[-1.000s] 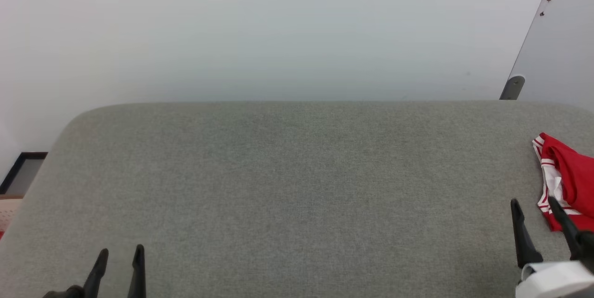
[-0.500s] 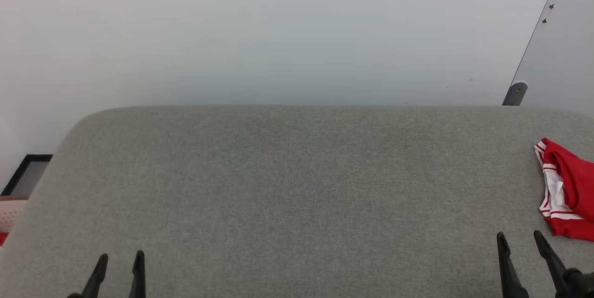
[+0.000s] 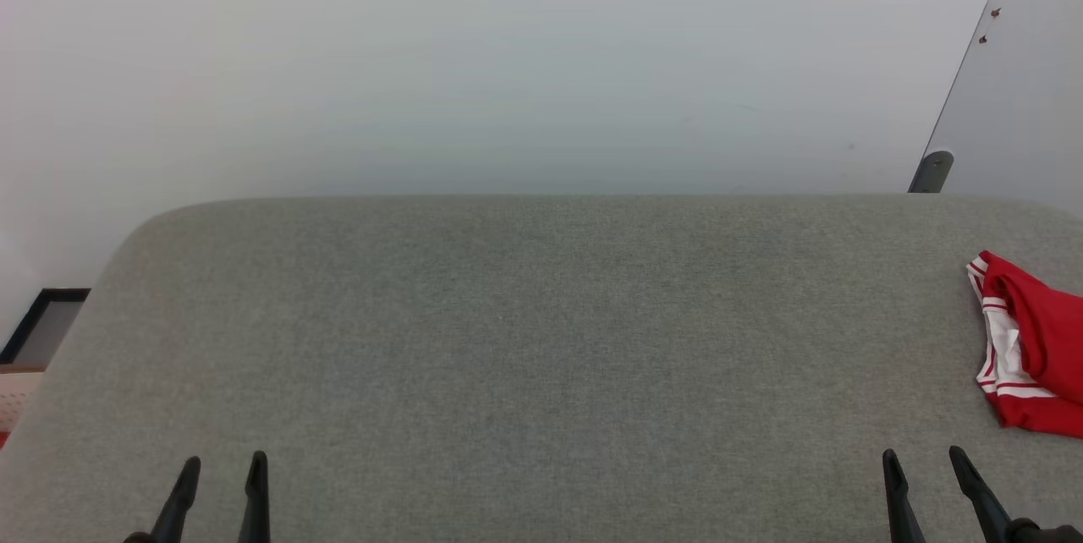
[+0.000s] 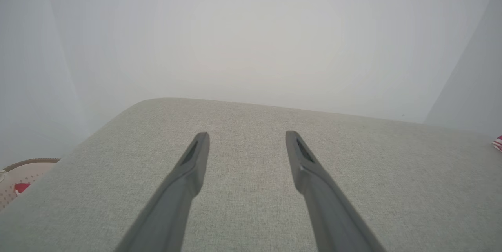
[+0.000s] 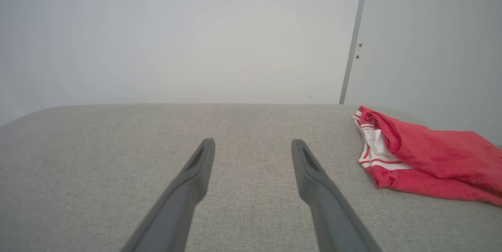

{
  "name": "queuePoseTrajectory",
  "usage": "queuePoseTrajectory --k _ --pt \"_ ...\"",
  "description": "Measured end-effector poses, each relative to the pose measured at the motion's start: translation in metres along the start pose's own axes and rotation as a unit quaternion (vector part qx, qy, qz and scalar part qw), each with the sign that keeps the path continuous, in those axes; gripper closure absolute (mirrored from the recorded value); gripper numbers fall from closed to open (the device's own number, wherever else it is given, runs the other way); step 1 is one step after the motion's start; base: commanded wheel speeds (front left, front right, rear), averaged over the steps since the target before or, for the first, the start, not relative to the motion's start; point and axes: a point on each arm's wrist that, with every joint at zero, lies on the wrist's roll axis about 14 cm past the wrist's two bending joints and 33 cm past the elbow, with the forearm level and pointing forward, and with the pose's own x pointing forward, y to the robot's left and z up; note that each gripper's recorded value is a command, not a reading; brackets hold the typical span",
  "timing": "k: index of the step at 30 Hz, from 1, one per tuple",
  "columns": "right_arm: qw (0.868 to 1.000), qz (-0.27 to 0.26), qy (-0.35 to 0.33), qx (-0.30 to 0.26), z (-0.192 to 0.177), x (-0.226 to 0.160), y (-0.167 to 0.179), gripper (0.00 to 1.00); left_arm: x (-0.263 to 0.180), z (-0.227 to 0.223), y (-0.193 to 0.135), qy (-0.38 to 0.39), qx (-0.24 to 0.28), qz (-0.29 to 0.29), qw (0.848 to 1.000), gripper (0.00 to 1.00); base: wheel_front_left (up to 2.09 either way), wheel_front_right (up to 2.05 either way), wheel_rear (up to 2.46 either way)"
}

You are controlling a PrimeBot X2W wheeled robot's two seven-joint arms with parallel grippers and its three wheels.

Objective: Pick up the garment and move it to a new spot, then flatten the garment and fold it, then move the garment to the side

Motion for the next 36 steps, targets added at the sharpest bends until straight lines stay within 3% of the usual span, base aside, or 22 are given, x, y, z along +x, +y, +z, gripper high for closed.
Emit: queuePoseTrajectory --k 23,24,36 --pt "1.0 -0.001 0.004 0.007 -0.003 -0.005 0.003 0.0 0.0 0.006 -0.008 -0.01 -0.004 -0.011 1.0 0.0 0.0 0.0 0.0" --pt "1.0 -0.002 0.01 0.008 -0.006 -0.006 0.003 1.0 0.0 0.003 -0.008 -0.005 -0.006 -0.01 1.0 1.0 0.0 0.0 0.0" --pt "0.995 -0.028 0.045 0.081 -0.026 -0.009 -0.004 1.0 -0.004 -0.023 -0.009 0.037 -0.085 0.014 0.996 1.0 0.0 0.0 0.0"
